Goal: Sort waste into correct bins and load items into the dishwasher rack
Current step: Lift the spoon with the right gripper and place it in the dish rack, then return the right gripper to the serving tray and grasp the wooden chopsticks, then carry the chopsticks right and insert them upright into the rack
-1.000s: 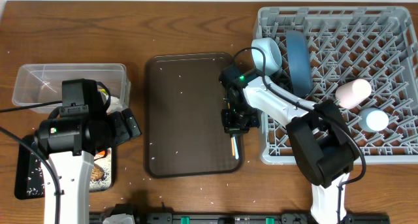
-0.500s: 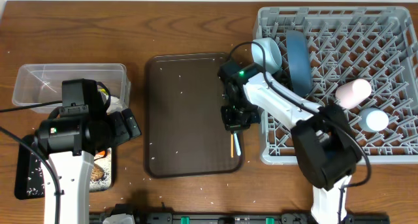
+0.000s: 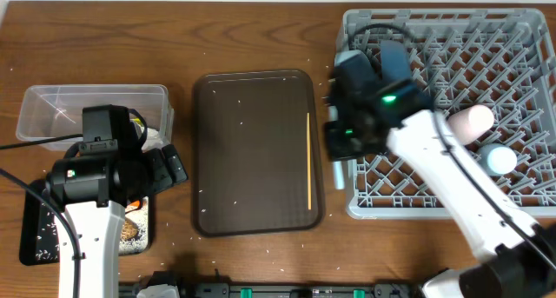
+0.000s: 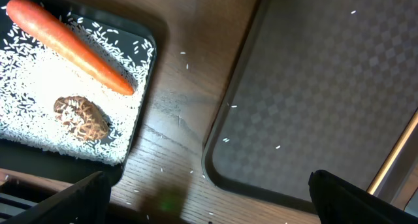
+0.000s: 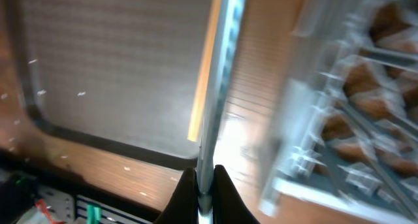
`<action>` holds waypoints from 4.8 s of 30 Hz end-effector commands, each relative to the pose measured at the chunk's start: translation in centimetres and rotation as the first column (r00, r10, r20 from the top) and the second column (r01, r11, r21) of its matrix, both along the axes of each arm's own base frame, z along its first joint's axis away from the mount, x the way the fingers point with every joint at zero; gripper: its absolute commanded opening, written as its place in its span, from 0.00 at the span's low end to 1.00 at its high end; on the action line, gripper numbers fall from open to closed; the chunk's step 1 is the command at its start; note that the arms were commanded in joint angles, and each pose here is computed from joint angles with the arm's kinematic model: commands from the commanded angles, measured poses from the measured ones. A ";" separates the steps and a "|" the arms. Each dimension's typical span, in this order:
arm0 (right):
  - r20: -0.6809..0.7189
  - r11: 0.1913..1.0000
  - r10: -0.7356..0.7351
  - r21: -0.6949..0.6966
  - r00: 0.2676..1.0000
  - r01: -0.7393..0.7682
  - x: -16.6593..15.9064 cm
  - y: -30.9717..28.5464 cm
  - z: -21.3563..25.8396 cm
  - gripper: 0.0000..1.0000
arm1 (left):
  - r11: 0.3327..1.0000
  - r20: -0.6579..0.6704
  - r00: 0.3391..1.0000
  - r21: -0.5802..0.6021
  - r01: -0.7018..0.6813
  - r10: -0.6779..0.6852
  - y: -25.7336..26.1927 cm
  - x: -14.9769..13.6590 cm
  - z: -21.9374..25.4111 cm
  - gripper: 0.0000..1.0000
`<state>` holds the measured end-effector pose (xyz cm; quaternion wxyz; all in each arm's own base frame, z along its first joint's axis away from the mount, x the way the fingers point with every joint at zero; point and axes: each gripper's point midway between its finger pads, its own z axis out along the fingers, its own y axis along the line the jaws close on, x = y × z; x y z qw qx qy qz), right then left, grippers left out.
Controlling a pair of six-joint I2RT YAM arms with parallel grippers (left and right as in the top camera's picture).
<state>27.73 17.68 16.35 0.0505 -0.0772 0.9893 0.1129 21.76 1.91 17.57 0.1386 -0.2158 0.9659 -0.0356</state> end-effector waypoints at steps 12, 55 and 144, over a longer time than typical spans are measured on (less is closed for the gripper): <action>-0.013 0.992 -0.083 -0.093 0.996 0.082 1.6 -6.8 -0.3 0.01 | 1.000 -0.005 1.000 0.005 0.015 -0.015 0.0 0.0 0.0 0.98; -0.120 0.950 0.200 -0.219 0.972 -0.223 1.7 4.6 -13.8 0.40 | 1.000 -0.005 1.000 0.005 0.016 -0.016 -0.1 0.0 0.0 0.98; -0.299 0.963 -0.047 -0.267 0.953 -0.036 -2.2 -0.4 -1.4 0.01 | 1.000 -0.005 1.000 0.005 0.015 -0.015 0.0 0.0 0.0 0.98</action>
